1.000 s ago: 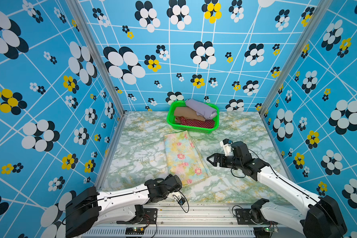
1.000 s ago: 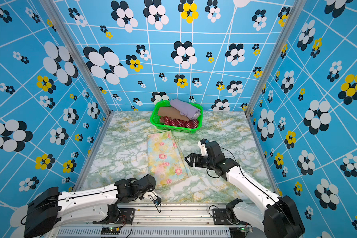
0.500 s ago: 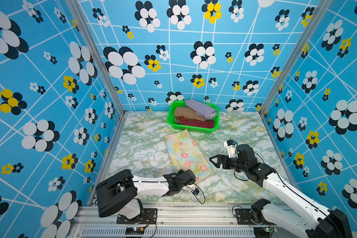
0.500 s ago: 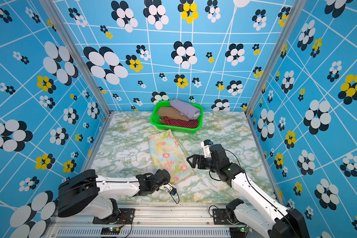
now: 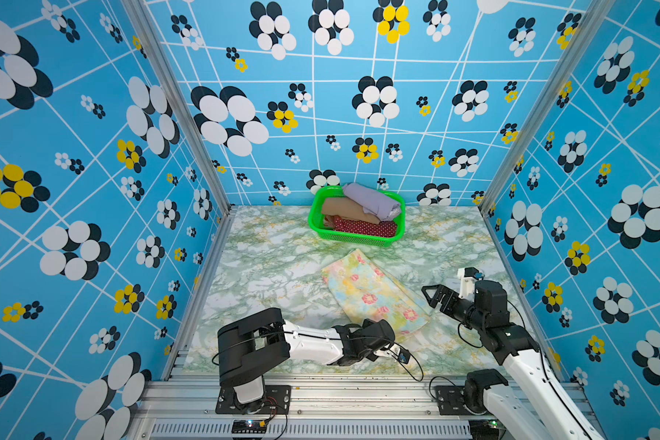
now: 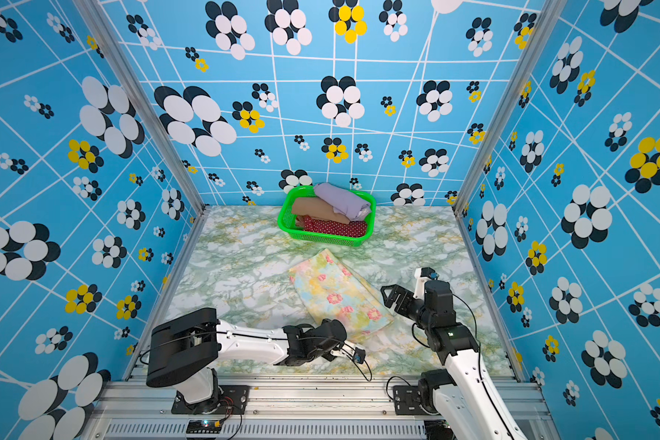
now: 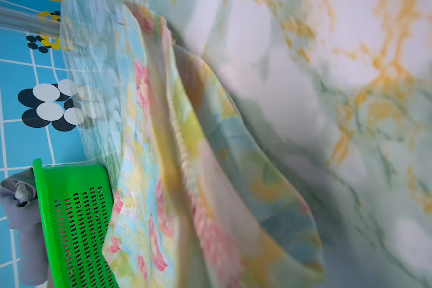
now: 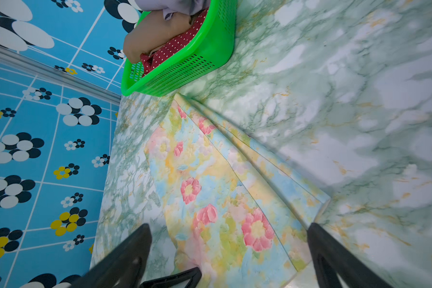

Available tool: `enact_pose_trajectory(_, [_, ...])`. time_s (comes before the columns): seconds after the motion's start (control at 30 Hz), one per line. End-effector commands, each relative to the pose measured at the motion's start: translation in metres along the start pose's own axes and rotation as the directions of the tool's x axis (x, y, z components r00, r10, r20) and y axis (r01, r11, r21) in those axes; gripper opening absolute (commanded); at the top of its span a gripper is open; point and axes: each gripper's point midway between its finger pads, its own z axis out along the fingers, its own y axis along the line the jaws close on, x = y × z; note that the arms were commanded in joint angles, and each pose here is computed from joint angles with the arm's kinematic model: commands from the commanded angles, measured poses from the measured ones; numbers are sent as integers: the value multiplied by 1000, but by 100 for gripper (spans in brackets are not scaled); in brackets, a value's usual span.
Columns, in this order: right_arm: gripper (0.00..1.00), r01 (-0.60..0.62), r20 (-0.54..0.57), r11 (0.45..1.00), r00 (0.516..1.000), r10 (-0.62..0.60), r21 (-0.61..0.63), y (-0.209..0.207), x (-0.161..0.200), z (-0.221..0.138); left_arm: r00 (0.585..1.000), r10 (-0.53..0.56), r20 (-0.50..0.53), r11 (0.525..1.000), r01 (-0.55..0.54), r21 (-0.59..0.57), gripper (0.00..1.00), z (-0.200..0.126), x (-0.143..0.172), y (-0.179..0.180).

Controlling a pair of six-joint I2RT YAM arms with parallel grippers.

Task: Roll up the skirts
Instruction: Roll the skirt at the center of the board.

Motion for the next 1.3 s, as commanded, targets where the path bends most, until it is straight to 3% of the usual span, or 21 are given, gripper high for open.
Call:
enact_pose_trajectory(0.0, [99, -48, -19, 998, 999, 48, 31, -10, 6, 4, 942, -325, 84, 946, 324, 26, 2, -1, -9, 7])
enact_pose_trajectory(0.13, [99, -56, -39, 998, 998, 58, 43, -12, 7, 12, 770, -612, 178, 788, 613, 59, 2, -9, 6, 17])
enact_pose_trajectory(0.3, [99, -71, -61, 996, 995, 75, 54, -15, 7, 21, 521, -797, 306, 572, 814, 103, 0, -19, 24, 32])
enact_pose_trajectory(0.43, [99, -55, -123, 997, 991, 62, 56, -13, 12, 26, 309, -877, 369, 407, 885, 227, 0, -24, 28, 51])
enact_pose_trajectory(0.5, [98, -49, -170, 997, 984, 57, 52, -12, 18, 29, 154, -911, 384, 289, 901, 325, 0, -26, 34, 66])
enact_pose_trajectory(0.6, [97, -57, -200, 997, 978, 66, 49, -15, 27, 30, -45, -927, 373, 144, 876, 461, 0, -24, 41, 82])
enact_pose_trajectory(0.7, [95, -78, -208, 997, 975, 82, 28, -14, 34, 29, -181, -924, 338, 45, 825, 564, 0, -16, 47, 87])
enact_pose_trajectory(0.73, [95, -89, -206, 996, 974, 90, 14, -12, 36, 29, -206, -930, 305, 10, 815, 579, 0, -10, 49, 86])
enact_pose_trajectory(0.9, [93, -104, -245, 994, 965, 92, -36, 4, 54, 39, -218, -955, 199, -47, 778, 626, 0, 8, 42, 69])
enact_pose_trajectory(1.1, [92, -100, -335, 995, 938, 85, -27, 17, 87, 61, -262, -962, 73, -144, 718, 681, 0, 2, 34, 54])
enact_pose_trajectory(1.27, [93, -169, -301, 986, 941, 156, -17, 8, 99, 79, -257, -966, 27, -167, 701, 694, 1, -4, 28, 42])
